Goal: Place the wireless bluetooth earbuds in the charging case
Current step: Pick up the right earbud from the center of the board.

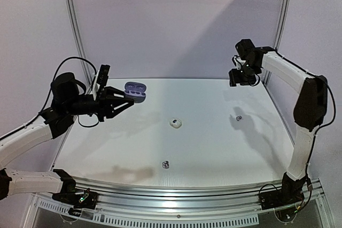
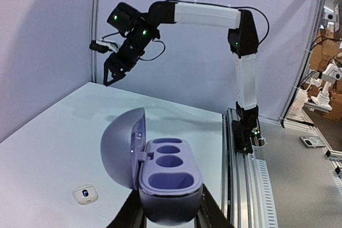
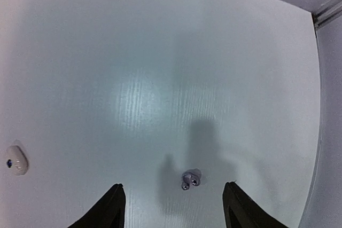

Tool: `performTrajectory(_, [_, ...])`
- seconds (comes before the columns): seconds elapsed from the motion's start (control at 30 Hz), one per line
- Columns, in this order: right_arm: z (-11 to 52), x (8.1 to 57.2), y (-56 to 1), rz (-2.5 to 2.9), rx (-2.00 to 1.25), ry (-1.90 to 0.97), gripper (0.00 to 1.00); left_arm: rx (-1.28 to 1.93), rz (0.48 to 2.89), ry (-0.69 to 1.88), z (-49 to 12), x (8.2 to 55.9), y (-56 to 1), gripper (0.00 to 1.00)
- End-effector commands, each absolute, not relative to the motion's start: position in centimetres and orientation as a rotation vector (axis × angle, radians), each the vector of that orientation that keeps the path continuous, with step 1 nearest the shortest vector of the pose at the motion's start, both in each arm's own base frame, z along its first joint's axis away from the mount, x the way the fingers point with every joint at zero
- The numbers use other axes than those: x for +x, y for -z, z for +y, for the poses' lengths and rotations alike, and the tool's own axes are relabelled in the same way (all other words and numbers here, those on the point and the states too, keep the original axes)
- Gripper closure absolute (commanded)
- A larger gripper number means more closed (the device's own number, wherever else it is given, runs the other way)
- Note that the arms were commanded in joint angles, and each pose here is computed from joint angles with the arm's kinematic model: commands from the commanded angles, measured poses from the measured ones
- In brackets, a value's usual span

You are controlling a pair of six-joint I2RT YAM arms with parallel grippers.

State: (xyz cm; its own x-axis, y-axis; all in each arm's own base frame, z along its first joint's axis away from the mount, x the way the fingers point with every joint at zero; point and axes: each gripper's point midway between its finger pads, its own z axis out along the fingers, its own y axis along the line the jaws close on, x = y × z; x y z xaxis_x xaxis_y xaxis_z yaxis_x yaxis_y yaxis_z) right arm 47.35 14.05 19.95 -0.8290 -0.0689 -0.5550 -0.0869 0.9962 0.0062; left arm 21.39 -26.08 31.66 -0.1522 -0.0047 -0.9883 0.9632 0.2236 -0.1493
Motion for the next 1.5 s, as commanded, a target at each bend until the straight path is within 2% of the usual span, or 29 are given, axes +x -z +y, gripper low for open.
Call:
performTrajectory(0.0, [11.2, 47.4, -14.9, 2.730, -0.223, 0.178, 0.38, 0.972, 1.391, 1.107, -26.5, 22.8, -32.5, 1.00])
performTrajectory(0.17, [10.0, 47.5, -11.3, 2.831, -0.268, 0.236, 0.50, 1.006, 1.312, 1.122, -26.7, 22.4, -32.3, 1.00])
performTrajectory(0.4, [9.6, 46.3, -8.7, 2.932, -0.359, 0.243, 0.58, 0.962, 1.205, 1.105, -26.8, 23.1, -31.4, 1.00])
performTrajectory(0.73, [10.2, 45.0, -5.5, 3.013, -0.559, 0.168, 0.57, 0.984, 1.326, 1.141, -28.2, 23.8, -30.9, 1.00])
performTrajectory(0.93, [9.6, 44.5, -3.5, 3.064, -0.562, 0.221, 0.65, 0.998, 1.338, 1.123, -28.3, 24.1, -30.3, 1.00])
performTrajectory(1.47, [9.5, 45.1, -3.0, 3.057, -0.586, 0.237, 0.73, 1.005, 1.332, 1.122, -28.3, 24.0, -30.2, 1.00])
